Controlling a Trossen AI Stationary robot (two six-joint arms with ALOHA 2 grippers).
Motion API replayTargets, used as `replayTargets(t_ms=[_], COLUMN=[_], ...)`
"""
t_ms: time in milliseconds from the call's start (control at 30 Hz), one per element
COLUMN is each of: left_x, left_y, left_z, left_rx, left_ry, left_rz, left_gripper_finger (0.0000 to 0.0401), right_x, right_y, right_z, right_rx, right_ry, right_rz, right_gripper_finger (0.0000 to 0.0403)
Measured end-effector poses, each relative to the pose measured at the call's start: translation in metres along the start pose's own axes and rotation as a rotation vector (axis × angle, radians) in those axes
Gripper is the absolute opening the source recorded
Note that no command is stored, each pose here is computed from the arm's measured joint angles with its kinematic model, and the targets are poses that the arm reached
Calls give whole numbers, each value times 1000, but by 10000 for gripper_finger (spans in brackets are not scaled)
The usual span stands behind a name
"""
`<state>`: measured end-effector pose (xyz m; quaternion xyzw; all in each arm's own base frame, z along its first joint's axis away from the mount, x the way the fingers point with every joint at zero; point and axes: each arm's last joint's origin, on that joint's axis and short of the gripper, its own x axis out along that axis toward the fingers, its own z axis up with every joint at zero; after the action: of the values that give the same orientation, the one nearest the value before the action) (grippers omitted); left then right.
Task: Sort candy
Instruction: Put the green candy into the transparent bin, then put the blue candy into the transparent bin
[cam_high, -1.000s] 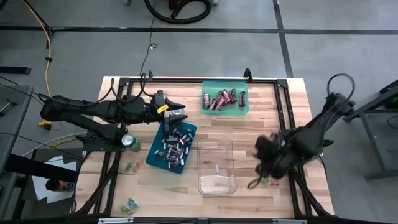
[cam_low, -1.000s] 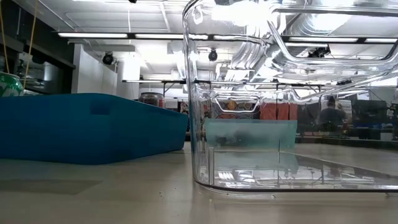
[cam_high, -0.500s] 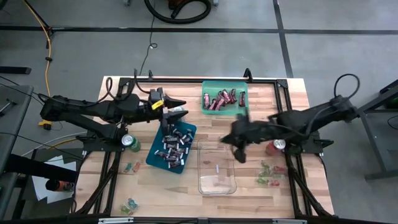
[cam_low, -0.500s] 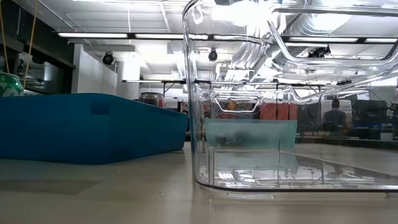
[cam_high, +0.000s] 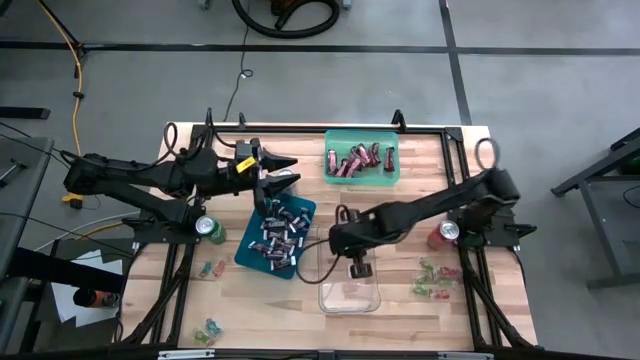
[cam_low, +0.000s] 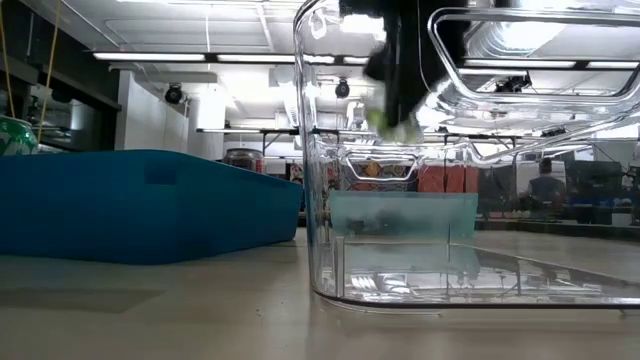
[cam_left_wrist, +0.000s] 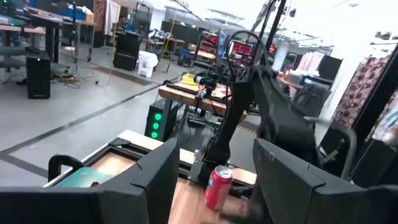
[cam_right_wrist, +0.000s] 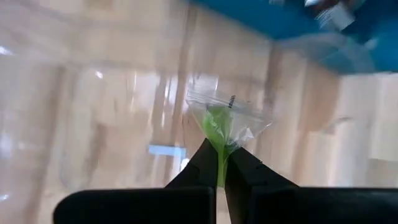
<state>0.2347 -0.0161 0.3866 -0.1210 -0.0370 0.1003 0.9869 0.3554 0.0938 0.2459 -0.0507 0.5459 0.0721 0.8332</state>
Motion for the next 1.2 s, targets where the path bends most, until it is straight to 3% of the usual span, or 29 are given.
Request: replayTargets(t_ms=[267,500,700,967,1100,1200], left_x=[0,0,0,0,0,0], left_y=[0,0,0,0,0,0], left_z=[0,0,0,0,0,0], left_rx=[0,1,1,3,33,46], left_ry=[0,0,1,2,3,2], left_rz=[0,0,0,1,1,4], left_gripper_finger=[193,193,193,193,193,193], right_x=[69,88,86,77,57,30], right_y=[2,1,1,3,2,-1], right_z=[-12,-14,-11,-11,-11,-11], right_rx=[1,43,61,52,8,0], right_ry=[182,211,183,180,169,134], right_rz=[22,-15,38,49,80,34], right_gripper_finger=[1,18,58,167,210,223])
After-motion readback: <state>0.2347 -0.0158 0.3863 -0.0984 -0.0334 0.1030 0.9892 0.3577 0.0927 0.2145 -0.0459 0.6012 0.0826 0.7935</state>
